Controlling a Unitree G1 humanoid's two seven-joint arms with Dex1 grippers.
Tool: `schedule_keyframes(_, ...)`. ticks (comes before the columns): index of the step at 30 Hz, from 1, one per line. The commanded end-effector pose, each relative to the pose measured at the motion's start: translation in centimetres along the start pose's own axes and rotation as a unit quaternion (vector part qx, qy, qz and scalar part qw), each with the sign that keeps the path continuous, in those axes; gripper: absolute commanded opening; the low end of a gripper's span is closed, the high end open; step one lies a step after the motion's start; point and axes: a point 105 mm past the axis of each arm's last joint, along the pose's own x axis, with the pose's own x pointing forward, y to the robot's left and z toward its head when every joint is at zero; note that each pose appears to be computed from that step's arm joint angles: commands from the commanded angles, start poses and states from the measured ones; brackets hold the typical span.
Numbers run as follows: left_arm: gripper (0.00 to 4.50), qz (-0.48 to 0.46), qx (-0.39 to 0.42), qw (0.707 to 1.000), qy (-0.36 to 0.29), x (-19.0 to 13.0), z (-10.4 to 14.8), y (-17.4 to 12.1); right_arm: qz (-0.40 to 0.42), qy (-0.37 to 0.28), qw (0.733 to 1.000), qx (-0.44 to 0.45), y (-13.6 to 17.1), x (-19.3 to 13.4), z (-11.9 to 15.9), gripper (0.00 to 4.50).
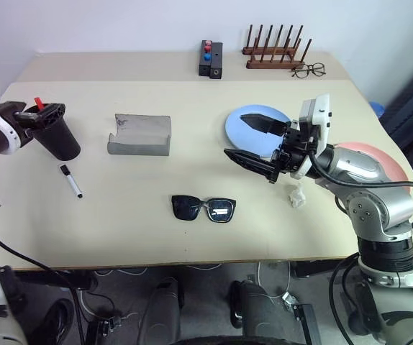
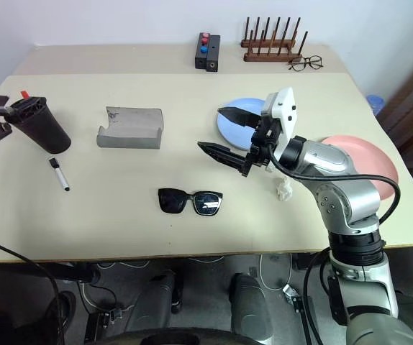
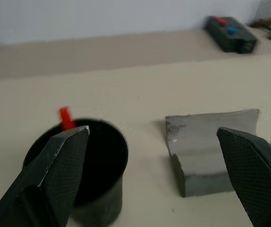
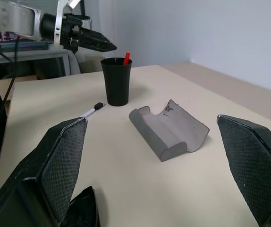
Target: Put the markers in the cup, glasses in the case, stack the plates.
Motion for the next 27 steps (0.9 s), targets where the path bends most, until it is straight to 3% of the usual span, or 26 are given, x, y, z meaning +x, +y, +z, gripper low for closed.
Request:
schedule_keyframes(1,4.49,0.076,-0.044,0.996,-0.005,-1.0,0.4,0.5,0.014,-0.02,0.999,-0.022,0.1,0.5,1.1,4.5)
schedule_keyframes(8,4.49,0.205,-0.117,0.968,0.09,-1.4,-4.5,1.5,0.023,-0.02,0.999,-0.02,0.3,0.7,1.0,4.5)
schedule_keyframes(11,4.49,0.221,-0.134,0.958,0.121,-1.4,-5.6,1.7,0.023,-0.018,0.999,-0.019,0.4,0.7,0.8,4.5)
schedule_keyframes(18,4.49,0.215,-0.179,0.933,0.228,-0.3,-11.2,0.7,0.019,-0.016,1.0,-0.019,0.7,0.8,0.4,4.5)
schedule_keyframes(27,4.49,0.166,-0.216,0.928,0.255,1.6,-11.9,-1.3,0.006,-0.013,1.0,-0.018,0.7,0.4,0.3,4.5)
